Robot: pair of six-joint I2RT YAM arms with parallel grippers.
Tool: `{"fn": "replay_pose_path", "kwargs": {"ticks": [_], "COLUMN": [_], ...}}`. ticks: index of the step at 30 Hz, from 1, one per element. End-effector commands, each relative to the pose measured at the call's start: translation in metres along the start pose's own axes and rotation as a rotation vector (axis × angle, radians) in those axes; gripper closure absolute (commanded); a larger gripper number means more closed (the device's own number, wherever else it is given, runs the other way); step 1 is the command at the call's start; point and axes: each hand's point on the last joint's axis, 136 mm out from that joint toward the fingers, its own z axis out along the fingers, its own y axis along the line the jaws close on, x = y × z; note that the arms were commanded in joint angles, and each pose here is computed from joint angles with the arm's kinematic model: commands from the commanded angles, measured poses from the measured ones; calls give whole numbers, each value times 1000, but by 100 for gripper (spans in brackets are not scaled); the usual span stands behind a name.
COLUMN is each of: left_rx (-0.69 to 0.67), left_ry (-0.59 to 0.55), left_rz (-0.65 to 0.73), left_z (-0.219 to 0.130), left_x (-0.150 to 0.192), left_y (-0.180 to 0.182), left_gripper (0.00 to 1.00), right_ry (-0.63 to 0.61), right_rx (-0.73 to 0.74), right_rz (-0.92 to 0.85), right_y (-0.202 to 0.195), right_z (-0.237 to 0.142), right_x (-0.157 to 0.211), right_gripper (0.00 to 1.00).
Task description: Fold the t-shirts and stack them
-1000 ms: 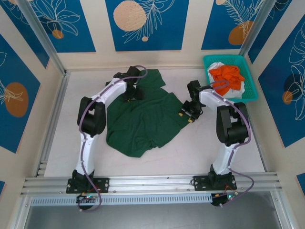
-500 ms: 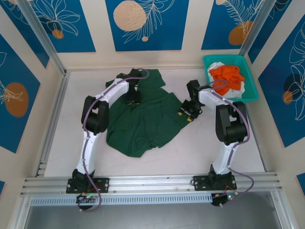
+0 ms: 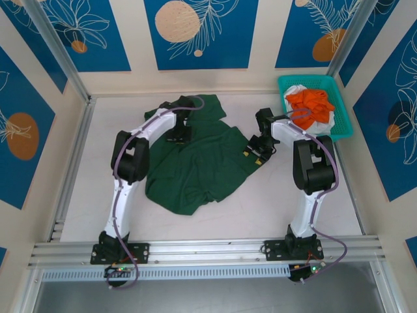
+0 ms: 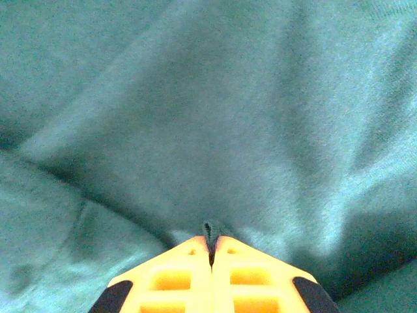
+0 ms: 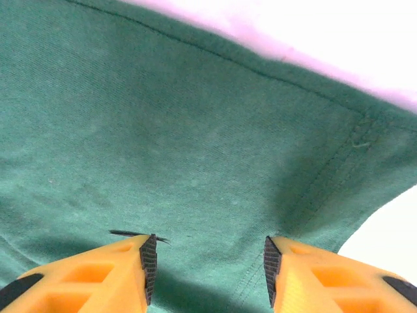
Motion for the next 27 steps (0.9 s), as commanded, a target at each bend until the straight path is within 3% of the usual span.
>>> {"fn": "replay_pose_path", "kwargs": {"ticks": [1,10,18,27], "left_rx": [-24,-80,-124,-180], "left_ry": [-152,-272,-245,-239], "left_rz": [-34,-331,-647,-883], "left_z": [-55,-94,-80,-79], "left_x": [-16,42,118,145], "left_y": [23,150,257,344], "left_gripper": [100,100,100,100], "right_ry": [20,44,57,54], "right_rx": [-12,33,48,56], "right_rz": [5,33,42,26], "right_y": [4,-4,-6,-2], "right_z": [3,18,23,19], "right_x": [-4,-15,-17,-22], "right_gripper": [50,51,51,51]}}
